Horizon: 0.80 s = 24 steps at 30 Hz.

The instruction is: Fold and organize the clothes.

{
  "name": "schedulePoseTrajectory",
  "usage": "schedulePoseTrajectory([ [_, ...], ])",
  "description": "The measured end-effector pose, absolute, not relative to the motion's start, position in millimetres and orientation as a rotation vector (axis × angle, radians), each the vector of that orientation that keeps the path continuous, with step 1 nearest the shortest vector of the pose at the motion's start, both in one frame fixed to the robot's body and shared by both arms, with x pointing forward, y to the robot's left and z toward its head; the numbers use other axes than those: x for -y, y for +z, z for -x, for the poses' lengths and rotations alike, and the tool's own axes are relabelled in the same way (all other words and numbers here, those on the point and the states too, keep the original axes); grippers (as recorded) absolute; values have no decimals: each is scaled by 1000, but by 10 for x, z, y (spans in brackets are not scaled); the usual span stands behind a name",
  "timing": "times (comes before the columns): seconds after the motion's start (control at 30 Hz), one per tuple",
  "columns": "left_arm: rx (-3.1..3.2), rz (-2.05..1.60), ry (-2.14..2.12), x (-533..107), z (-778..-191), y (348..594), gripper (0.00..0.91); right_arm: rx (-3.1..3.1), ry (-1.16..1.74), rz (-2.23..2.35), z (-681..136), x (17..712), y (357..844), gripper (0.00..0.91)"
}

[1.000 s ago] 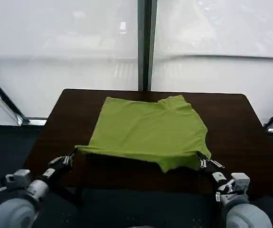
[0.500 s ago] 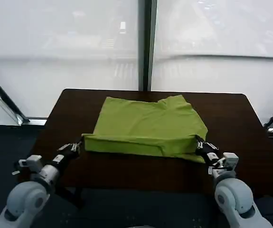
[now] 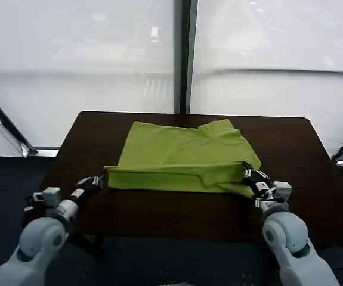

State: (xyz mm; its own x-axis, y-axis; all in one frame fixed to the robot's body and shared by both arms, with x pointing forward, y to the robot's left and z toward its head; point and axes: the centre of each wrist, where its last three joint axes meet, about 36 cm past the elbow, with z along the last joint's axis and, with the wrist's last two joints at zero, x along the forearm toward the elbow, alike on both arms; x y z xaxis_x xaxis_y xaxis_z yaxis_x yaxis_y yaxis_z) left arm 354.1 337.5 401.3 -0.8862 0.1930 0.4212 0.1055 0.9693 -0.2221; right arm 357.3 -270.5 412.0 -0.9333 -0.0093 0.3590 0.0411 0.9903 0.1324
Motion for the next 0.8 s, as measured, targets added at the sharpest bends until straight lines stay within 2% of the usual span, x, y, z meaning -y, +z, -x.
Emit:
schedulePoseTrajectory([
  [0.07,2663,211,270,-3371,-3576,3987,0,2769,-199,29,-3584,2707,4109,0],
  [0.1,2662,212,272,-3363,-3590,3980,341,2769,-203,31,-3590,2709,4102,878],
  [0.13,2663,215,273,-3352,-3604,3977,878,2768,-204,31,-3592,2712,4097,878],
  [0.33,2678,221,275,-3313,-3668,4009,878,2787,-25,-60,-3371,2852,4215,878],
  [0.37,2704,223,283,-3307,-3627,4100,878,2780,-4,-69,-3327,2865,4231,878],
  [0.53,2710,218,266,-3285,-3529,4144,878,2741,88,-84,-3109,2980,4314,878],
  [0.8,2665,229,275,-3116,-3167,4084,878,2670,124,-110,-2832,3028,4357,878],
])
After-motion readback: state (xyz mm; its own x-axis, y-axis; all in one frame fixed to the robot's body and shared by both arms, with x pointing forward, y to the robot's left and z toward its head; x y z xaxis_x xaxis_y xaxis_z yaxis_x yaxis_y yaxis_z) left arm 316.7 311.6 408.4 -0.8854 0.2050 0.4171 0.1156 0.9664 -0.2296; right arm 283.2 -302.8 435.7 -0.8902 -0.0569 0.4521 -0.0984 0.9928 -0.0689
